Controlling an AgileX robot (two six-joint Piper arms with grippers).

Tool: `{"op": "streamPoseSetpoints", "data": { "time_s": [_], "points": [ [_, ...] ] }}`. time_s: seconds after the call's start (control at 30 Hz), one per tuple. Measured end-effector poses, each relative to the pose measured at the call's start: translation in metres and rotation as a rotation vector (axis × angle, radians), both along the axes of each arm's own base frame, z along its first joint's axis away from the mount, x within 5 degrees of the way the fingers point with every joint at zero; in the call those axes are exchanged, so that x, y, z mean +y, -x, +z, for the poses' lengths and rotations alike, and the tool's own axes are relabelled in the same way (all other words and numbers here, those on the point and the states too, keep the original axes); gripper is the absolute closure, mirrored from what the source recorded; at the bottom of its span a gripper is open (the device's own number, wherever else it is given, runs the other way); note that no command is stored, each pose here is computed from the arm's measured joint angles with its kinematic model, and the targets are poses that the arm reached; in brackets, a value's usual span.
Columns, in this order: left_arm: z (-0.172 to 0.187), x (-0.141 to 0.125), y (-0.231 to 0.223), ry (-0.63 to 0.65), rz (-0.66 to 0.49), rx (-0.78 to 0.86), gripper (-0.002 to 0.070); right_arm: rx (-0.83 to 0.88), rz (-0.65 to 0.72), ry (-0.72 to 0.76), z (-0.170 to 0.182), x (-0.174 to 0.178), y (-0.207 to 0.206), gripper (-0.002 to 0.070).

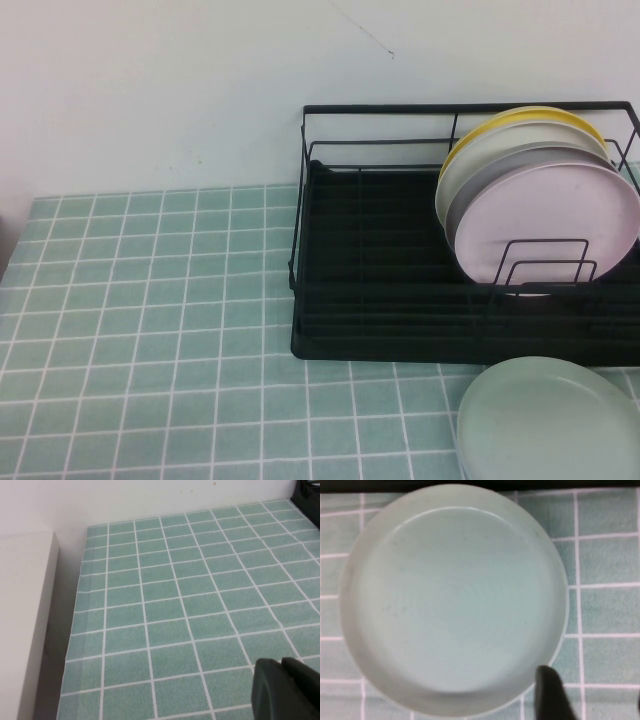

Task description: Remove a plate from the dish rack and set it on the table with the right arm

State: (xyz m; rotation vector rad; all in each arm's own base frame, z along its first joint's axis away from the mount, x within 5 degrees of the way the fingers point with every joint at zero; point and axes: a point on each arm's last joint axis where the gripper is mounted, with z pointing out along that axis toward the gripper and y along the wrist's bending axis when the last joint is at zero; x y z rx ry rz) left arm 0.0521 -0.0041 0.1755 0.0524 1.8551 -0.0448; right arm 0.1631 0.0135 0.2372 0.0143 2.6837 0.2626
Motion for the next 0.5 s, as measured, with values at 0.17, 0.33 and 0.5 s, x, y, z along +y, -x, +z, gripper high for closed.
{"op": "streamPoseSetpoints", "data": {
  "time_s": [0.17,0.33,0.5],
  "points": [
    [0.000,0.000,0.000,0.000,0.000,0.000,0.0678,-0.085,0.038,0.013,0.020,0.001,0.025,0.0504],
    [0.000,0.000,0.000,0.000,0.000,0.000,0.0678,-0.190,0.070,0.023,0.038,0.003,0.056,0.0655],
    [0.000,0.000,0.000,0.000,0.000,0.000,0.0678,-0.298,0.090,0.028,0.050,0.005,0.088,0.0675]
  ]
}}
